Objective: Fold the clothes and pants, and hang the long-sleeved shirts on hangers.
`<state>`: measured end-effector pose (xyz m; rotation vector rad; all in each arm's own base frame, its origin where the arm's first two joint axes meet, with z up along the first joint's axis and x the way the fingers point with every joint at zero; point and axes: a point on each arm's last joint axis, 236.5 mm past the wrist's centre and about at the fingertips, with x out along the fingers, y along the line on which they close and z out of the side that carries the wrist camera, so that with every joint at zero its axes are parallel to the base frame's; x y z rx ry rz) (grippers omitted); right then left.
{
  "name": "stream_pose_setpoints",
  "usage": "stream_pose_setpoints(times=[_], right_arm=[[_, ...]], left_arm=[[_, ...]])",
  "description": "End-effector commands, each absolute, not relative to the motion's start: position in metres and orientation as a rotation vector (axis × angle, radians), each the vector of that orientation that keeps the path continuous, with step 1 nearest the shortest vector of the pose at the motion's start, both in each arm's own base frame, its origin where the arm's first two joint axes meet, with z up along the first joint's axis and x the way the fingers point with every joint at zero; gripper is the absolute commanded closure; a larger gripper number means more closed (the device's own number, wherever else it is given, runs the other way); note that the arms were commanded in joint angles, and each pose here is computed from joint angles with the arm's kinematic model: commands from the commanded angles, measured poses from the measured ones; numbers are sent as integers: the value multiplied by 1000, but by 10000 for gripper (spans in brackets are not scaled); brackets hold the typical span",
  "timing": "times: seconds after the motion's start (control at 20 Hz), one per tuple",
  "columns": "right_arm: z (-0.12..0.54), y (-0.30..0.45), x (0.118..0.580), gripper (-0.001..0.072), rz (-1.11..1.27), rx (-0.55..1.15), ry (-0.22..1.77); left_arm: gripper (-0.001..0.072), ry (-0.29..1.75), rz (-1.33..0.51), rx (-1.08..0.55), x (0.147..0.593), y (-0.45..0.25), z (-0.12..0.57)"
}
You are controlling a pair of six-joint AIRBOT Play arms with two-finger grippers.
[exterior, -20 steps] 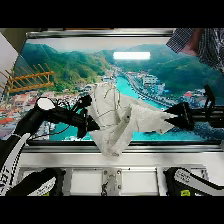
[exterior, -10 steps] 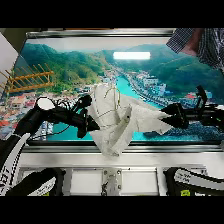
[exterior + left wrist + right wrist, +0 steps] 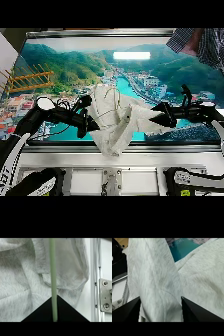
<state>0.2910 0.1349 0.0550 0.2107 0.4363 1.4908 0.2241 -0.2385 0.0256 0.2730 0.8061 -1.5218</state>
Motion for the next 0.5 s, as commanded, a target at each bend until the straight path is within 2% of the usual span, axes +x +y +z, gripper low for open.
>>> stream_pose_setpoints(times=[0.0,0.45], right_arm=[[56,143,291,174,1509,221,429],[56,153,285,174,1542,221,441]], left_arm=[[697,807,-1524,272,224,-238,26],[697,808,-1526,272,223,-238,26]])
